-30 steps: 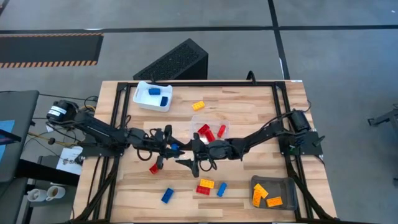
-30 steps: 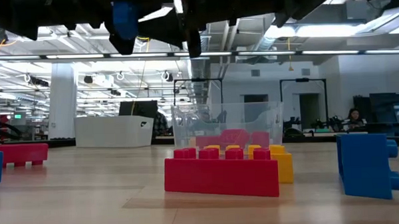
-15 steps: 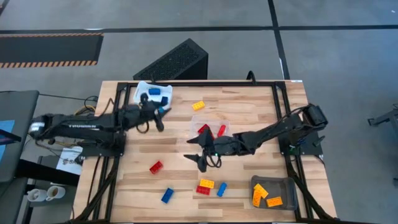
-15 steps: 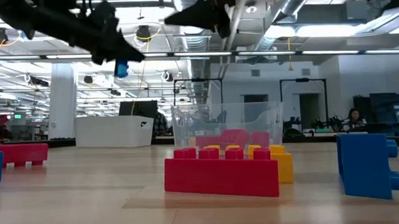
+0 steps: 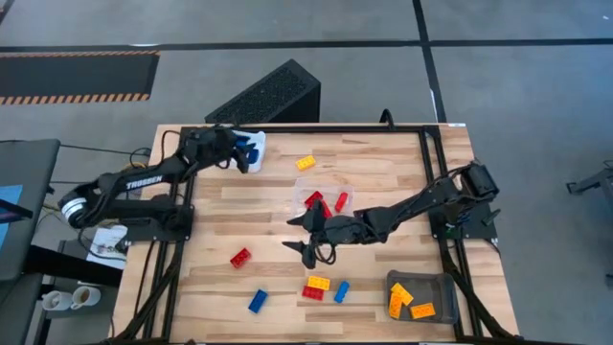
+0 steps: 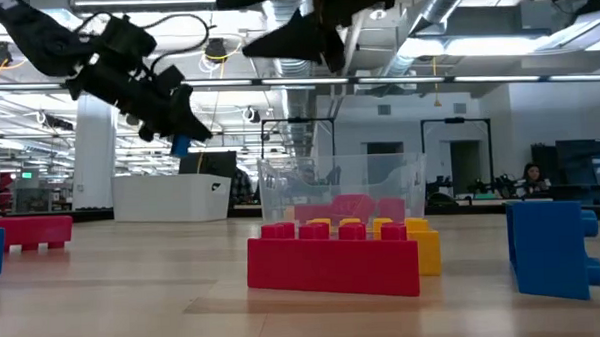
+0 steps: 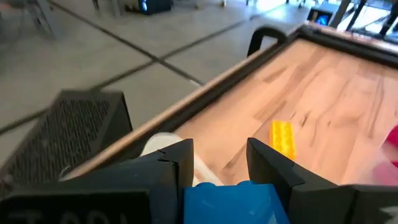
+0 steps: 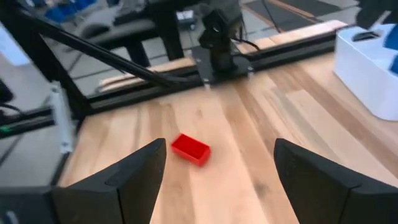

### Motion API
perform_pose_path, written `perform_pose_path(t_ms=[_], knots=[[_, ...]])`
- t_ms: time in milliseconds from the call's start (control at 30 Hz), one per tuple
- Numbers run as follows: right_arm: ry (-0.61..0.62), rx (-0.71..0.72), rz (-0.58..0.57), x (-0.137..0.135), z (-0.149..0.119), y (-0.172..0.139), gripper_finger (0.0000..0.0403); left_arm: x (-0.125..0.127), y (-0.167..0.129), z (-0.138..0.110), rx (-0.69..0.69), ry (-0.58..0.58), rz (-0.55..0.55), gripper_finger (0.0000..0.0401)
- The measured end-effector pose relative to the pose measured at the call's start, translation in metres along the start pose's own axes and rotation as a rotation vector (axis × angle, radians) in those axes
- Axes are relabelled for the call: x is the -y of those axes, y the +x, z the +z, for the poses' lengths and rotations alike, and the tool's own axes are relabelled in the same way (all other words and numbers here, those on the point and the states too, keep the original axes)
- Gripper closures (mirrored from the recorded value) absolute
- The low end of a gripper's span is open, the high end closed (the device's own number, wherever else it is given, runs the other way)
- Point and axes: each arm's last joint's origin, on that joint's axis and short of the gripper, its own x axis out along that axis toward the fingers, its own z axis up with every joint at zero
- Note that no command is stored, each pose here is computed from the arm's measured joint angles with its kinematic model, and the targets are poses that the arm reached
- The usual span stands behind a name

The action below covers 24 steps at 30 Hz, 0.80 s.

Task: Sort & place blocks by color
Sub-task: Put the blue game piece into the white bin, then put the red game piece into the transparent bin

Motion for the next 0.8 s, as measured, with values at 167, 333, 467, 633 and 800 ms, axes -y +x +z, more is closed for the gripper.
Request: perform_pose_path(t_ms=[167,333,467,633,800], knots=[[0.016,-0.020,-0.016,0.003,-0.004,0.004,0.0086,-0.008,0.012,-0.009,-0.047,0.013,0.005,0.0299],[0.025,-0.026,-0.016,0.004,-0.006,0.005,0.0085,-0.011,0.019,-0.014,-0.062,0.031,0.056,0.0275],[0.025,-0.031,-0.014,0.003,-0.007,0.004,0.0085,-0.011,0.019,-0.011,-0.032,0.042,0.080,0.0251],[0.031,-0.030,-0.013,0.002,-0.007,0.004,0.0085,-0.011,0.017,-0.006,0.008,0.030,0.065,0.0197],[0.024,-0.049,-0.019,0.003,-0.009,0.004,0.0085,-0.007,0.007,0.002,0.049,-0.028,0.006,0.0134]])
